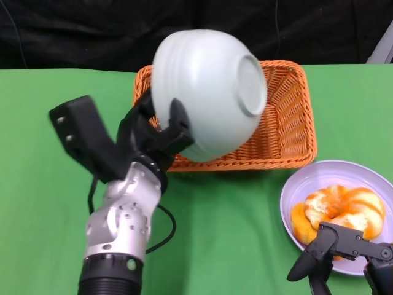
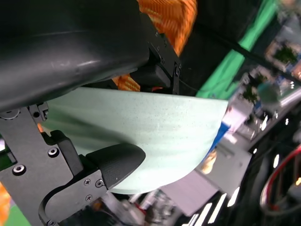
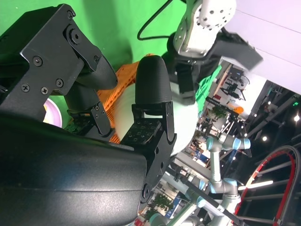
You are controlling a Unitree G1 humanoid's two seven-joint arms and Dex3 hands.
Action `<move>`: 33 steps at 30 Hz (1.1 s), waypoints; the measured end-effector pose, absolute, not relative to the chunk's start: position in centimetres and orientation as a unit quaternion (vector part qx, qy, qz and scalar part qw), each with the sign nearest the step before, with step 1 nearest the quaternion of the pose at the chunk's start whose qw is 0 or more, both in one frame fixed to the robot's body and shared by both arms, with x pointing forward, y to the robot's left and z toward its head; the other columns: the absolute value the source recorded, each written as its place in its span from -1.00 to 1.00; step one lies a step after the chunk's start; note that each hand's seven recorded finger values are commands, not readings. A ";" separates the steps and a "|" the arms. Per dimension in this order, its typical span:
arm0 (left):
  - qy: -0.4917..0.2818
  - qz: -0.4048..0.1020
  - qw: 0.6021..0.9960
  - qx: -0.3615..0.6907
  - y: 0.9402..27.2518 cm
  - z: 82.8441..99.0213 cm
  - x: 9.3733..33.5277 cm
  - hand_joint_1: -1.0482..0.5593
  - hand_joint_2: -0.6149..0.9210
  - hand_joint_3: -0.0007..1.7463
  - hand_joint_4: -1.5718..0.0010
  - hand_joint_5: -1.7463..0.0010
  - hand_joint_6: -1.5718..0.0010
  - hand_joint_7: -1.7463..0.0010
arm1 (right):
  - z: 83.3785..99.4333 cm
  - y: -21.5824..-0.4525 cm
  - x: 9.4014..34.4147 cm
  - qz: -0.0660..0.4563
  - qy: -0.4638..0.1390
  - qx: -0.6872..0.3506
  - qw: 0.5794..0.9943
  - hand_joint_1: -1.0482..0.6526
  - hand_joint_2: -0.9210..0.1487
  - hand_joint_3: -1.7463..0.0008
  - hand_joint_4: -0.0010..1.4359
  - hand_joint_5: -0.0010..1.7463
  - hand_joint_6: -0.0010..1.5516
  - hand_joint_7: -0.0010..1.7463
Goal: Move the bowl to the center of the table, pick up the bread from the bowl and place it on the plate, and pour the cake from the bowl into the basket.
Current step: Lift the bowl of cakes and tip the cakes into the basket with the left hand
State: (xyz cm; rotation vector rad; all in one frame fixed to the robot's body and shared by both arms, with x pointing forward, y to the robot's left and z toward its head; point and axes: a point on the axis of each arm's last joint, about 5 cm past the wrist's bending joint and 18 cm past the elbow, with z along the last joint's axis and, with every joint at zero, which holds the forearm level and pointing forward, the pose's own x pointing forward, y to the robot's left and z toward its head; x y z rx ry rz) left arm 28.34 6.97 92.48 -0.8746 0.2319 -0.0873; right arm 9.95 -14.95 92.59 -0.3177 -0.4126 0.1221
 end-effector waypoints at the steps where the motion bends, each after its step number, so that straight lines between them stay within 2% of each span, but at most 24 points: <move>1: 0.116 -0.037 0.893 -0.434 7.1 92.4 28.4 0.08 0.28 0.90 -0.43 -1.00 -0.13 -1.00 | 92.6 -14.9 10.0 0.060 -0.204 -0.157 0.964 0.32 0.30 -0.75 0.20 0.96 0.09 0.42; 10: 0.144 0.004 0.847 -0.512 8.0 91.4 28.3 0.03 0.22 0.92 -0.45 -1.00 -0.14 -1.00 | 92.6 -14.8 9.9 0.063 -0.204 -0.155 0.965 0.33 0.29 -0.74 0.17 0.96 0.10 0.41; 17: 0.138 -0.006 0.825 -0.547 8.0 90.8 28.3 -0.01 0.18 0.97 -0.46 -1.00 -0.16 -1.00 | 92.6 -14.8 10.0 0.062 -0.206 -0.156 0.964 0.33 0.29 -0.74 0.20 0.95 0.10 0.41; 23: 0.110 -0.070 0.801 -0.584 7.9 90.5 28.2 -0.06 0.11 1.00 -0.46 -1.00 -0.16 -1.00 | 92.6 -14.9 10.0 0.061 -0.206 -0.156 0.964 0.34 0.31 -0.77 0.19 0.93 0.10 0.42; 33: 0.053 -0.155 0.796 -0.583 8.0 91.0 28.6 -0.05 0.15 0.99 -0.43 -1.00 -0.14 -1.00 | 92.6 -14.9 10.0 0.061 -0.206 -0.156 0.964 0.34 0.31 -0.77 0.19 0.95 0.10 0.42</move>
